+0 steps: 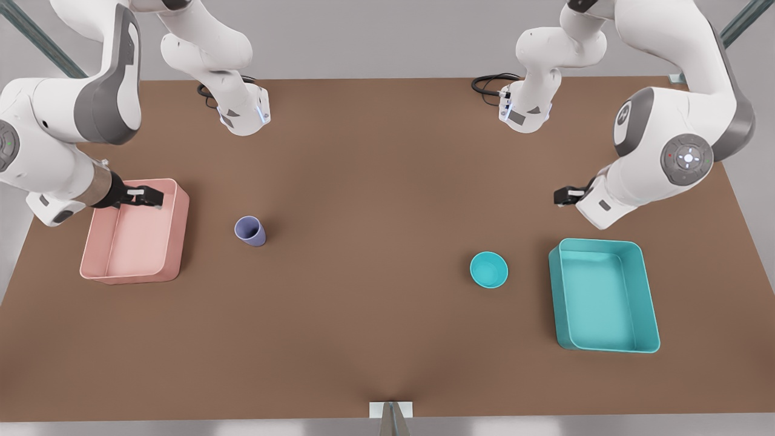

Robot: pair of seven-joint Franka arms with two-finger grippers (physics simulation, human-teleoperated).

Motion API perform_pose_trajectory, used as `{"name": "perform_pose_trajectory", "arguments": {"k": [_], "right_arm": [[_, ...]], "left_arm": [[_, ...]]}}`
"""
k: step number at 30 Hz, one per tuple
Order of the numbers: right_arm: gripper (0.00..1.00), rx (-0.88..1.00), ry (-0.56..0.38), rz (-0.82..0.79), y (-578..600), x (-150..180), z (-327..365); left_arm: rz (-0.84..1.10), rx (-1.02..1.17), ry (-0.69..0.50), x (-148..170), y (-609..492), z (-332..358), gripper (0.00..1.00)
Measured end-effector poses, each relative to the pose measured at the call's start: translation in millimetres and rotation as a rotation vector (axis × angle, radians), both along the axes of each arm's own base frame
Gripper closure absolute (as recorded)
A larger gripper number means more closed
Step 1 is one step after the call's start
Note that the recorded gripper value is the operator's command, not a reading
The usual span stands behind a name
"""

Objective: Put the bowls and cups in different boxes

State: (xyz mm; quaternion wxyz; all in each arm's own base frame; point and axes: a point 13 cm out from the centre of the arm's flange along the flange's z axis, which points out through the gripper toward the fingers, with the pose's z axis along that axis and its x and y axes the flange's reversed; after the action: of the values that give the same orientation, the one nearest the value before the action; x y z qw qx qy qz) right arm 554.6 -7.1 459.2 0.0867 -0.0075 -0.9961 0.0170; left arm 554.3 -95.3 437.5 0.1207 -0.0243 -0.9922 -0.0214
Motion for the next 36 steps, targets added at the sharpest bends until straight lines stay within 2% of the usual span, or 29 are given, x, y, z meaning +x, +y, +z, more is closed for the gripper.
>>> {"name": "perform_pose_trajectory", "arguments": {"k": [3,6,9,12,15,17,18,20,23,28,33,34,36], "right_arm": [[0.0,-0.001,-0.009,-0.006,1.2,5.4,-4.8],[0.0,0.006,0.04,0.01,16.5,21.0,-50.3],[0.0,0.007,0.095,0.034,36.7,26.5,-121.1],[0.0,0.008,0.097,0.036,44.5,0.0,-175.7],[0.0,0.01,0.039,0.023,43.7,-20.5,-211.5],[0.0,0.013,-0.002,0.014,43.1,-29.3,-230.7],[0.0,0.013,-0.019,0.011,43.1,-32.4,-239.9],[0.0,0.014,-0.043,0.006,43.9,-34.8,-257.3],[0.0,0.014,-0.052,0.008,48.7,-48.0,-280.9],[0.0,0.015,-0.065,0.035,66.9,-66.7,-297.0],[0.0,0.012,-0.051,0.023,63.3,-88.9,-323.5],[0.0,0.012,-0.052,0.021,62.9,-90.5,-328.3],[0.0,0.012,-0.048,0.018,62.8,-91.7,-340.9]], "left_arm": [[0.009,-0.008,0.028,10.7,-4.1,-28.6,0.0],[0.019,-0.062,0.15,38.5,-26.3,-163.4,0.0],[0.038,-0.127,0.213,25.6,-46.6,-284.2,0.0],[0.062,-0.191,0.159,28.7,-60.4,-332.4,0.0],[0.071,-0.227,0.071,48.5,-66.4,-345.5,0.0],[0.07,-0.236,0.054,48.0,-67.5,-360.1,0.0],[0.067,-0.238,0.052,45.6,-67.6,-367.4,0.08],[0.06,-0.244,0.035,47.1,-68.1,-372.8,0.53],[0.049,-0.252,0.012,52.0,-68.7,-375.9,0.76],[0.034,-0.26,-0.02,62.7,-67.9,-374.4,0.79],[0.109,-0.238,-0.167,141.4,10.7,-250.4,0.79],[0.143,-0.206,-0.195,152.6,48.5,-225.2,0.79],[0.224,-0.129,-0.205,153.6,134.2,-206.7,0.79]]}}
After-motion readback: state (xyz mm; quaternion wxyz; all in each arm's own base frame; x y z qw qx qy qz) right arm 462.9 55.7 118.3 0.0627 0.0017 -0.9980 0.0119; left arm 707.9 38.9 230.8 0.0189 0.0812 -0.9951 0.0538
